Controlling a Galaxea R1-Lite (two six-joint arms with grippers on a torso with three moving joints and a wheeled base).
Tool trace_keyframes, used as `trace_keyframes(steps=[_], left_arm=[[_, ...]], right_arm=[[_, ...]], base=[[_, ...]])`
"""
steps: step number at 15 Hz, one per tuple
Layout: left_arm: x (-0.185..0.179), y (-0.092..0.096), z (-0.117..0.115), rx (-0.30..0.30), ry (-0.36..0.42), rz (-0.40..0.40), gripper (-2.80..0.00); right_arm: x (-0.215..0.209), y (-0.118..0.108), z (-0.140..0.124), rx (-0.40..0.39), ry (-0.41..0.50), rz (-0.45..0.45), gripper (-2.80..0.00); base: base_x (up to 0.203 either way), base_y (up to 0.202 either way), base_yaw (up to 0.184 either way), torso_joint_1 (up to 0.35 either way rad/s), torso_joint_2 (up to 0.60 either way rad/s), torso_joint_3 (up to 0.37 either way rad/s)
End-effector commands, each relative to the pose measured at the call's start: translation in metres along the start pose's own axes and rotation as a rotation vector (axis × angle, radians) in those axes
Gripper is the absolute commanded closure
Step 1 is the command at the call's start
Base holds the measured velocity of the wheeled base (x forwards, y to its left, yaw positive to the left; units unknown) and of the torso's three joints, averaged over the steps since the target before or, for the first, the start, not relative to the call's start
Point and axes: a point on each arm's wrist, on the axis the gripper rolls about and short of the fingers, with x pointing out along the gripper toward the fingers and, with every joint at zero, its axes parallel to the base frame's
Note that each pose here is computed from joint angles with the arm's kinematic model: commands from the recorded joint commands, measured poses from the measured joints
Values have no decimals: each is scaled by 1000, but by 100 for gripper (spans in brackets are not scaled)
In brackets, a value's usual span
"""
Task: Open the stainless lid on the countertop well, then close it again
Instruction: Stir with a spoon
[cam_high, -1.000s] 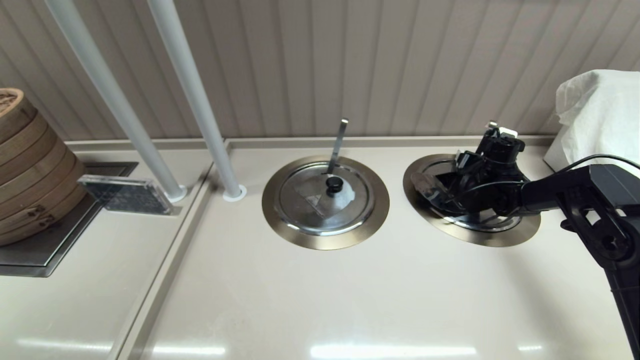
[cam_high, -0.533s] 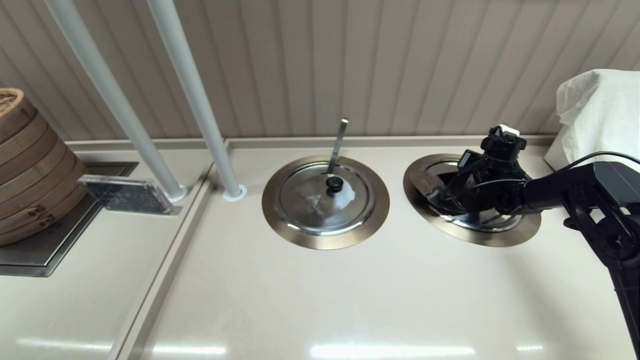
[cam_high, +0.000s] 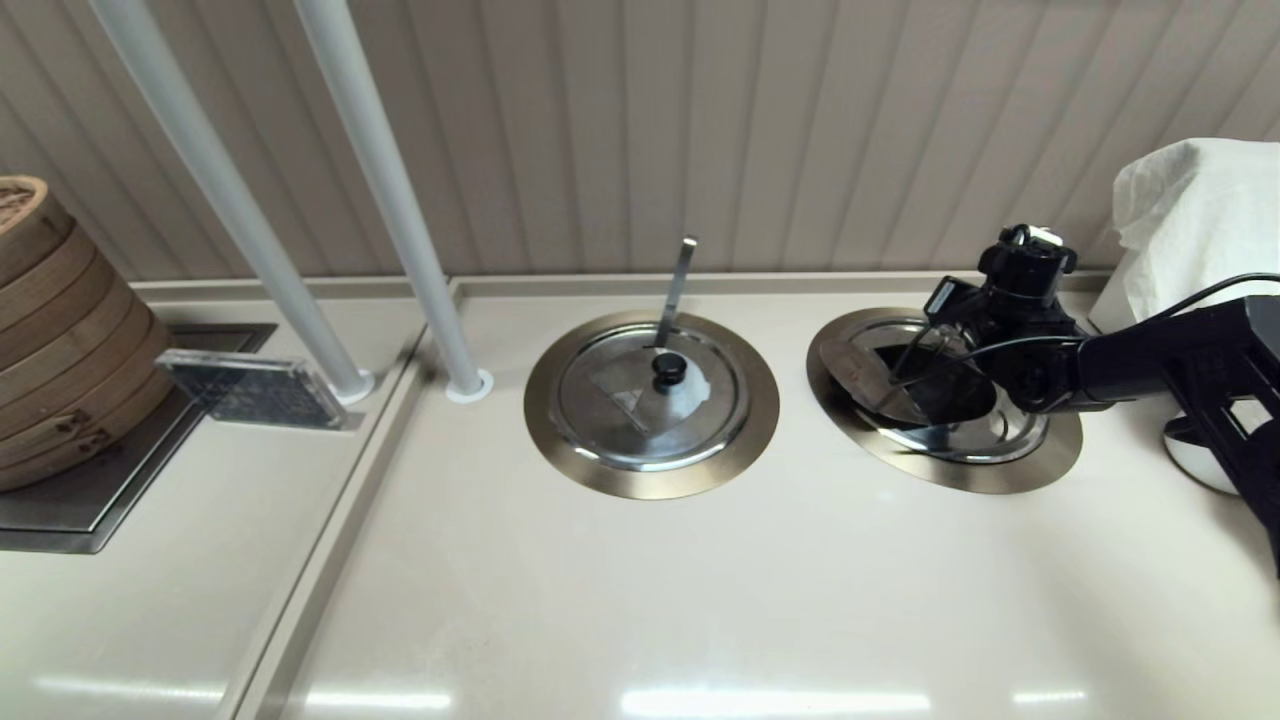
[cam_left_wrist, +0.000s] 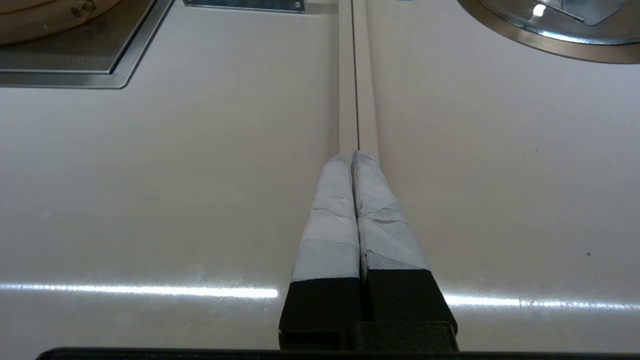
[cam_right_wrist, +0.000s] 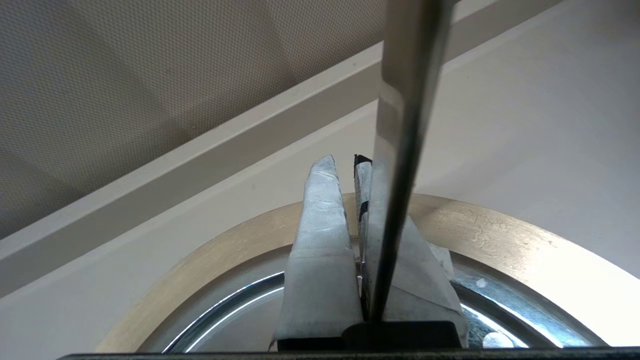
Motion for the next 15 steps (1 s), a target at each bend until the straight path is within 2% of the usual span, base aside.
trace_keyframes(steps=[1, 4, 8, 10, 11, 15], left_arm=[[0, 0, 0, 0, 0, 1, 0], [0, 0, 0, 0, 0, 1, 0], [0, 0, 0, 0, 0, 1, 0], [0, 0, 0, 0, 0, 1, 0], [0, 0, 0, 0, 0, 1, 0], [0, 0, 0, 0, 0, 0, 0]], right_arm=[[-16, 3, 25, 12, -32, 14, 0], [-38, 1, 43, -3, -30, 22, 0], [-65, -6, 50, -68, 32, 109, 0], [-74, -11, 40, -147, 99, 150, 0], [-72, -15, 35, -192, 113, 151, 0], [-62, -22, 35, -203, 96, 106, 0]], base=[[0, 0, 0, 0, 0, 0], [0, 0, 0, 0, 0, 0], [0, 0, 0, 0, 0, 0], [0, 0, 0, 0, 0, 0], [0, 0, 0, 0, 0, 0], [0, 0, 0, 0, 0, 0]])
